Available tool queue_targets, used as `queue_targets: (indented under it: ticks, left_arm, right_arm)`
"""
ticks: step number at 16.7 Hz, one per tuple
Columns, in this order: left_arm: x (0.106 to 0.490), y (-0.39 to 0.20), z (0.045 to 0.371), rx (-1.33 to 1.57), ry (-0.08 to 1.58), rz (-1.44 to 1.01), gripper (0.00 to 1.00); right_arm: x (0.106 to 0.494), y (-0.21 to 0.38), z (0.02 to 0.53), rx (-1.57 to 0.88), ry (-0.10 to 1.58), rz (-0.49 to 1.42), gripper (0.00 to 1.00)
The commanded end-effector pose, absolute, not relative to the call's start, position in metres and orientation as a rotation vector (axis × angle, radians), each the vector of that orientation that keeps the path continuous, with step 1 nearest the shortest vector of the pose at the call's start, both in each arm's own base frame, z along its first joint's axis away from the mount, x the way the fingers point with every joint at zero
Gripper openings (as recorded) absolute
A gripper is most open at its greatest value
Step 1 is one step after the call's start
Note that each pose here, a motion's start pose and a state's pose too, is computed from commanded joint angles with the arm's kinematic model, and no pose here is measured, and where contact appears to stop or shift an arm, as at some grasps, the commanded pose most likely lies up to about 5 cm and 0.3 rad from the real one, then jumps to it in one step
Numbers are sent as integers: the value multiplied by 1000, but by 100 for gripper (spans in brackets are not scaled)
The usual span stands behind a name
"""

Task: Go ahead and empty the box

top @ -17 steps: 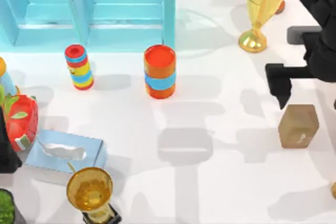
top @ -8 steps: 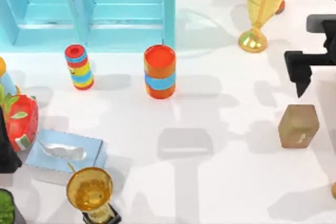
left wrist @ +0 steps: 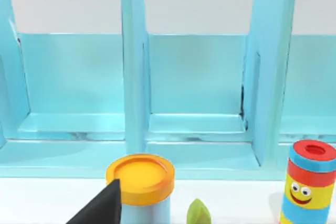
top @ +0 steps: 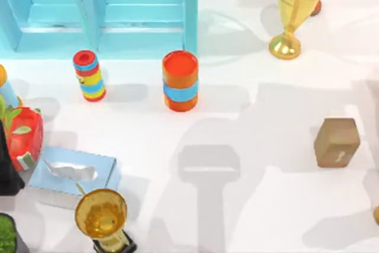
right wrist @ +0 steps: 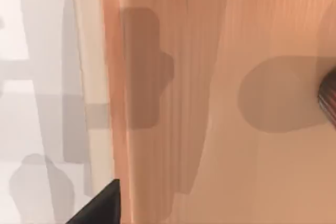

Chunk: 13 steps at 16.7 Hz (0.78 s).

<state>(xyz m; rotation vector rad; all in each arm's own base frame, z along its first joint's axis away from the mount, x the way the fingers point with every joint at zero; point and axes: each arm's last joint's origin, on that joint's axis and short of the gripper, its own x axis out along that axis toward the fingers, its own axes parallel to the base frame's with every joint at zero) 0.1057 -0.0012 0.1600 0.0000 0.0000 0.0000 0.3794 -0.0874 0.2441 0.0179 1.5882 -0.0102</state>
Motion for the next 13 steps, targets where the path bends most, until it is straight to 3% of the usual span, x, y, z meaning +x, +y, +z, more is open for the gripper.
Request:
queue_targets:
  ticks: [5,13]
  left_arm:
    - [106,-1,160,0,0,0,100]
    - [106,-1,160,0,0,0,100]
  right_arm:
    - [361,-172,257,14,1575,-9,100]
    - [357,-182,256,11,1571,-10,100]
